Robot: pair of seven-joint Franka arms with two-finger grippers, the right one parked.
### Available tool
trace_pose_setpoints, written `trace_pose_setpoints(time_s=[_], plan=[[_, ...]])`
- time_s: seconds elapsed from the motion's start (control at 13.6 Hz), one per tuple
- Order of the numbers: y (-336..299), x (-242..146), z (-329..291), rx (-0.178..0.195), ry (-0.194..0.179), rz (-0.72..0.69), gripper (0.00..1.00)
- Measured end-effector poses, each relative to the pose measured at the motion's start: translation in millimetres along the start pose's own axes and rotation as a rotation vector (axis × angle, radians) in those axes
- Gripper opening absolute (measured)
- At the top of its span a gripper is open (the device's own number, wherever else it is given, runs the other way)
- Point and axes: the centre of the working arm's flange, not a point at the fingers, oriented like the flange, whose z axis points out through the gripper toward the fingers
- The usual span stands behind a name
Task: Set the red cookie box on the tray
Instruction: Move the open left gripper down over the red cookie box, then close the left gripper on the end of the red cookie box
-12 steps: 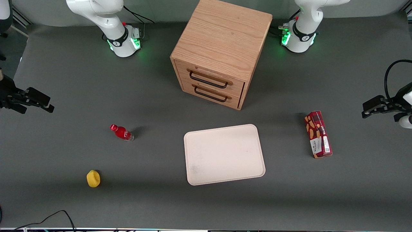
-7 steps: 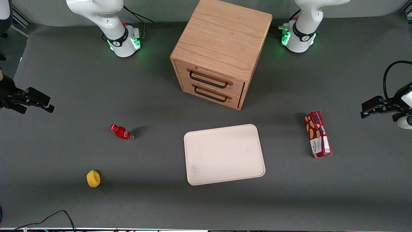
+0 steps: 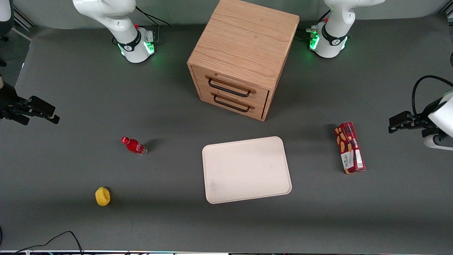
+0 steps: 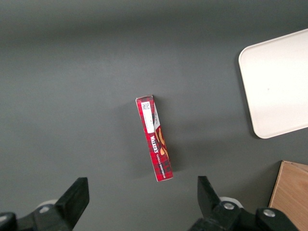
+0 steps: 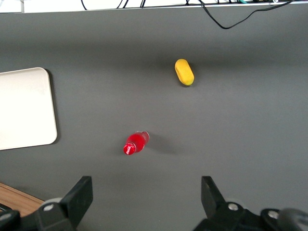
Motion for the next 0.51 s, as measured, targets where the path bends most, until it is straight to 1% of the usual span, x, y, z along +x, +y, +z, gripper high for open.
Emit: trace_pose_setpoints(time_s=[0.07, 0.15, 0.29, 0.37, 0.51], plan=[[1, 6, 19, -0.004, -0.023, -0.008, 1.00], [1, 14, 45, -0.007, -0.039, -0.029, 1.00], [-1, 27, 116, -0.007, -0.034, -0.059, 1.00], [-2, 27, 154, -0.008, -0.035, -0.071, 1.00], [-4, 22, 219, -0.010, -0.061, -0.099, 1.00]])
